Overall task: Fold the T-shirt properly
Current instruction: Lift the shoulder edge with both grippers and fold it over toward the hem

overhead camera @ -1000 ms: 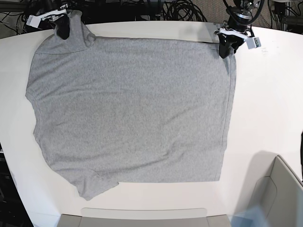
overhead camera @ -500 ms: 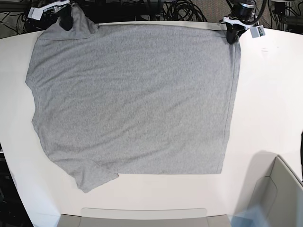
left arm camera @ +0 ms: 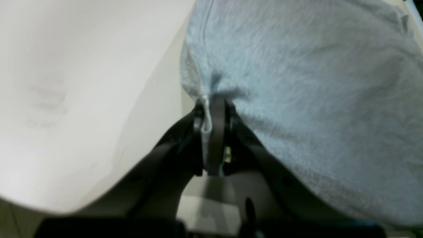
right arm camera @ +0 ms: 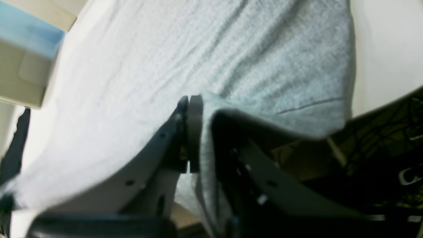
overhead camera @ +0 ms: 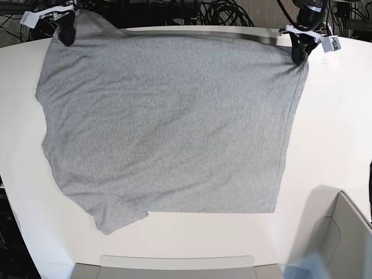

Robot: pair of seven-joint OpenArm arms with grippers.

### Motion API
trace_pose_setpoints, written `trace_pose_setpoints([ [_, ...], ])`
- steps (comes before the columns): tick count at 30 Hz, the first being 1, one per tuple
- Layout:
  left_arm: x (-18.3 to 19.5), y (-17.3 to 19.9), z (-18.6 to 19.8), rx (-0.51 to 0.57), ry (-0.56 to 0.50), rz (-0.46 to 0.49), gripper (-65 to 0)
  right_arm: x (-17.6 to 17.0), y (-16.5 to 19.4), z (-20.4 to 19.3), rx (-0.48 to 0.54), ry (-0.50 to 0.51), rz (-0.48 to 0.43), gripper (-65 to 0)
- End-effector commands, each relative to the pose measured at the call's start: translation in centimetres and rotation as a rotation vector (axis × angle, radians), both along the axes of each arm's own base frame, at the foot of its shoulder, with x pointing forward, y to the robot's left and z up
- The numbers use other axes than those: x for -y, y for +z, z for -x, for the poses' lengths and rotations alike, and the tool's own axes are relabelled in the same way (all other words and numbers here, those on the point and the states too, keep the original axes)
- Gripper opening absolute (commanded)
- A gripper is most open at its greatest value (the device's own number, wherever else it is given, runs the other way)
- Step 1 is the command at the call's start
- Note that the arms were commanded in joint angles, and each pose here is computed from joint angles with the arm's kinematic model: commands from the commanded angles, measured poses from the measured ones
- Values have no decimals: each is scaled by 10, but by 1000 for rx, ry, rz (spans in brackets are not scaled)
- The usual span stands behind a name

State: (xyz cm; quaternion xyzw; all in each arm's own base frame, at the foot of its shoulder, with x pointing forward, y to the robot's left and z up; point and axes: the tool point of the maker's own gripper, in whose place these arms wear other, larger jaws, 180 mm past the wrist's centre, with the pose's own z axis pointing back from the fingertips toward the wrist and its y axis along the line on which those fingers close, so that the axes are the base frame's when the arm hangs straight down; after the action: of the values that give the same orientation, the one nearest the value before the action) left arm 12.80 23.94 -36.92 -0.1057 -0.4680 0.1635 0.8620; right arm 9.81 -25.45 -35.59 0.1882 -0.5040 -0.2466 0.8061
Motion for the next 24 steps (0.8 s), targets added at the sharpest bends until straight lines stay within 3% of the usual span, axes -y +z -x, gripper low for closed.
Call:
trace_pose_setpoints([
  [1,-3,11,-11,50,5,-7,-650,4,13,-15,35,34,16,-650],
  [6,-4,10,-33,48,102,9,-650,5,28,-59,36,157,63,-650],
  [13,-8,13,-76,40,141,31,-650,4,35,-116,14,281,116,-650],
  [24,4,18,-144,24,85,112,-650,-12,36,-184,8,381,338,-650],
])
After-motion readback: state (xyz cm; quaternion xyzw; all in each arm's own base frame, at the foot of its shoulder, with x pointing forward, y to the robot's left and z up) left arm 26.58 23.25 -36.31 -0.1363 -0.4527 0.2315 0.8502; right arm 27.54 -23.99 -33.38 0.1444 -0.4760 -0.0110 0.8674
